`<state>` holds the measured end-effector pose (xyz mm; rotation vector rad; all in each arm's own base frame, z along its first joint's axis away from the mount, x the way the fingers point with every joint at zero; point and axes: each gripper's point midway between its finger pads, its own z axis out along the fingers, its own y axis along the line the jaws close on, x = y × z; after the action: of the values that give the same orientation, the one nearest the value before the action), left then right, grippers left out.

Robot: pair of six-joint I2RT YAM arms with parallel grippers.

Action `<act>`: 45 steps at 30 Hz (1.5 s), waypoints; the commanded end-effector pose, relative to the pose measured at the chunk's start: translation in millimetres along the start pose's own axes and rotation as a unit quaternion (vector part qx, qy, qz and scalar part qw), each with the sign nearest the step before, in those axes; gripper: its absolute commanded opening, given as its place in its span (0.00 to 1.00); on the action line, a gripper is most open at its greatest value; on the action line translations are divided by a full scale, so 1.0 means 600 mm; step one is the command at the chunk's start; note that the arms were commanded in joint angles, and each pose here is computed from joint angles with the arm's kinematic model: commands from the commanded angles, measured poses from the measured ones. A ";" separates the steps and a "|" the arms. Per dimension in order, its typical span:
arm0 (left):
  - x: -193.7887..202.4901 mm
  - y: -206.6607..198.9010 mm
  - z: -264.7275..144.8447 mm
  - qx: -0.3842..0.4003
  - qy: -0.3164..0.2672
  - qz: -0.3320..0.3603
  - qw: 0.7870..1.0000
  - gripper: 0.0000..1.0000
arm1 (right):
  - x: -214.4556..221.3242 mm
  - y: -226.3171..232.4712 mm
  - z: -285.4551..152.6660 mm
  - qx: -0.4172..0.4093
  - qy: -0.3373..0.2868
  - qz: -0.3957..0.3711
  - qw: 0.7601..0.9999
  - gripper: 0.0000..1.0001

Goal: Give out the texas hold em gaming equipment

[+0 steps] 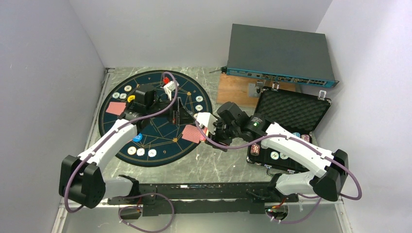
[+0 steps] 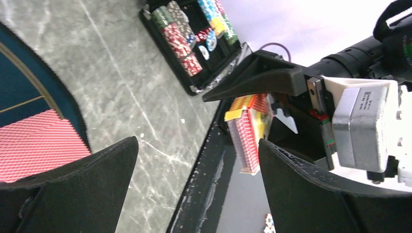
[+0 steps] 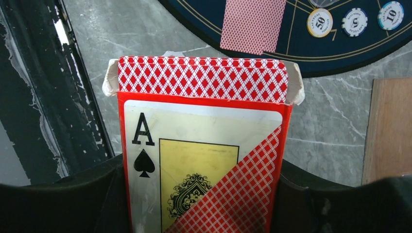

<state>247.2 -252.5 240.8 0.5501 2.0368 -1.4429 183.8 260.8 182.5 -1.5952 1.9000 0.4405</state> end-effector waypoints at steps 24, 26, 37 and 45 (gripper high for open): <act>0.027 -0.052 0.011 0.065 0.032 -0.006 0.997 0.62 | -0.055 -0.013 -0.020 0.014 -0.050 -0.007 0.999 0.00; 0.017 -0.071 0.005 0.082 0.019 0.023 0.996 0.71 | -0.052 -0.012 -0.017 0.013 -0.048 -0.006 0.999 0.00; 0.046 -0.064 0.059 0.080 0.072 -0.012 0.994 0.70 | -0.066 -0.016 -0.021 0.016 -0.058 -0.006 0.998 0.00; 0.045 -0.068 0.023 0.116 0.049 -0.015 0.992 0.32 | -0.059 -0.012 -0.026 0.016 -0.057 -0.003 0.998 0.00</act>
<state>206.0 -288.5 233.8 0.6840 2.0781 -1.6909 188.1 265.2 185.6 -1.5853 1.9063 0.4376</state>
